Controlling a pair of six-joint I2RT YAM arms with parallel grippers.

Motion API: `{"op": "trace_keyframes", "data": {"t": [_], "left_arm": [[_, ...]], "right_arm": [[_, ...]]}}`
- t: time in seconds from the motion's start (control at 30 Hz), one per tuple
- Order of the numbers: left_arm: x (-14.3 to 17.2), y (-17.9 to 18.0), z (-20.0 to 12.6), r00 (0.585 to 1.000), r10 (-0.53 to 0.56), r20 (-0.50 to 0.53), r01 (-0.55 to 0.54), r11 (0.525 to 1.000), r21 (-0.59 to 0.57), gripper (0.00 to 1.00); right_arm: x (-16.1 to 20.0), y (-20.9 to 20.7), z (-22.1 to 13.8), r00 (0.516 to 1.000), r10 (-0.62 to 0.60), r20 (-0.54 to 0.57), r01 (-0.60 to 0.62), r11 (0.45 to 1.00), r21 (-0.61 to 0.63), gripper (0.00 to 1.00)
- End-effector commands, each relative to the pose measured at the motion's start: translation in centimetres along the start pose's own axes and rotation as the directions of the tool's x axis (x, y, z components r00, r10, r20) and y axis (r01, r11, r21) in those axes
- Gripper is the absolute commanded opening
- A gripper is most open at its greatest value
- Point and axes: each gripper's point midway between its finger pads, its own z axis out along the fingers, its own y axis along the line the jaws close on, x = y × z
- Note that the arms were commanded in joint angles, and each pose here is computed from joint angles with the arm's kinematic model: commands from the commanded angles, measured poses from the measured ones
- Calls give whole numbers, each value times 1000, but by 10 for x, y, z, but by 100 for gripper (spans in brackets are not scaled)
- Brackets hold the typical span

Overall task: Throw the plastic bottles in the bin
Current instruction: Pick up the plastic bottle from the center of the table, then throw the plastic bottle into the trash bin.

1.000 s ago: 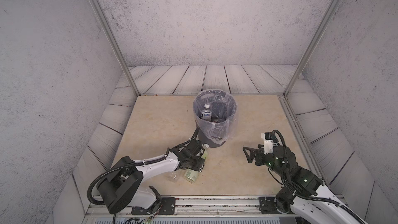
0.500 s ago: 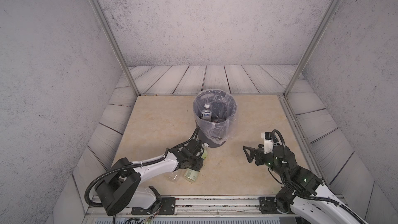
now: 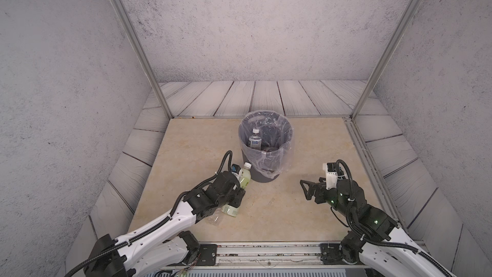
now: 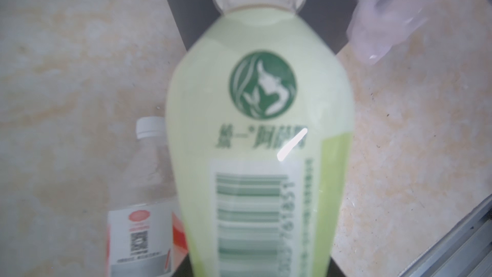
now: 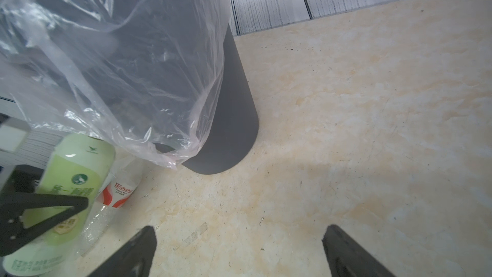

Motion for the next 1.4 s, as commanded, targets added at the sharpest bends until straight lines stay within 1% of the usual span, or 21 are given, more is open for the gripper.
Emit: {"op": "trace_keyframes", "data": {"t": [0.0,0.17,0.33,0.4,0.5,0.63,0.7,0.77,0.9,0.93,1.0,1.03,1.07,1.1,1.13,1.17,1.2,1.23,1.27,1.3,1.37], "left_arm": [[-7,11,-18,998,7,62,-3,998,-60,48],[-20,19,-50,989,25,144,-11,995,-94,48],[-37,23,-89,969,68,239,-42,993,-112,48],[-47,24,-105,955,84,285,-50,991,-124,48],[-70,19,-131,916,111,385,-71,991,-116,48],[-114,-2,-162,829,134,543,-114,991,-71,48],[-136,-16,-175,778,126,616,-136,990,-31,48],[-162,-34,-188,715,132,687,-183,983,0,48],[-221,-68,-206,601,241,762,-305,950,-60,49],[-239,-77,-206,578,262,772,-325,943,-77,49],[-273,-96,-201,545,278,791,-367,927,-73,50],[-292,-104,-188,556,278,783,-380,923,-58,50],[-309,-107,-173,589,253,768,-382,924,-11,51],[-321,-106,-156,638,213,740,-372,926,54,52],[-330,-100,-135,701,156,696,-331,936,123,57],[-333,-90,-115,750,112,652,-279,947,158,62],[-329,-80,-100,777,79,625,-230,959,166,66],[-324,-72,-91,783,52,620,-201,964,174,78],[-318,-66,-87,779,37,625,-184,968,172,95],[-316,-61,-89,777,30,629,-171,972,164,100],[-315,-56,-102,784,35,620,-166,974,155,100]], "right_arm": [[-9,8,-2,1000,-12,7,12,1000,-24,100],[-10,11,-3,1000,-14,9,15,999,-39,100],[-10,14,-2,1000,-16,-11,16,999,-50,100],[-9,15,-1,1000,-16,-17,15,998,-55,100],[-10,17,-2,1000,-11,-16,10,998,-62,100],[-9,17,-2,1000,-5,-15,4,998,-67,100],[-7,19,0,1000,-4,-24,2,997,-75,100],[-7,20,0,1000,-4,-30,1,997,-82,100],[-11,23,-1,999,-17,-27,14,996,-89,100],[-13,24,-2,1000,-19,-21,17,996,-91,100],[-17,26,-2,1000,-18,-13,17,995,-98,100],[-18,27,-2,1000,-16,-10,15,995,-100,100],[-19,28,-2,1000,-14,-9,13,994,-104,100],[-20,29,-2,1000,-12,-9,11,994,-107,100],[-21,30,-2,1000,-10,-9,9,994,-112,100],[-22,31,-3,1000,-8,-6,7,993,-114,100],[-23,30,-5,1000,-4,-1,4,994,-113,100],[-24,28,-7,1000,2,9,-1,994,-108,100],[-25,27,-9,1000,8,20,-6,994,-105,100],[-24,26,-10,1000,10,26,-7,994,-105,100],[-23,25,-11,1000,8,23,-6,994,-105,100]]}}
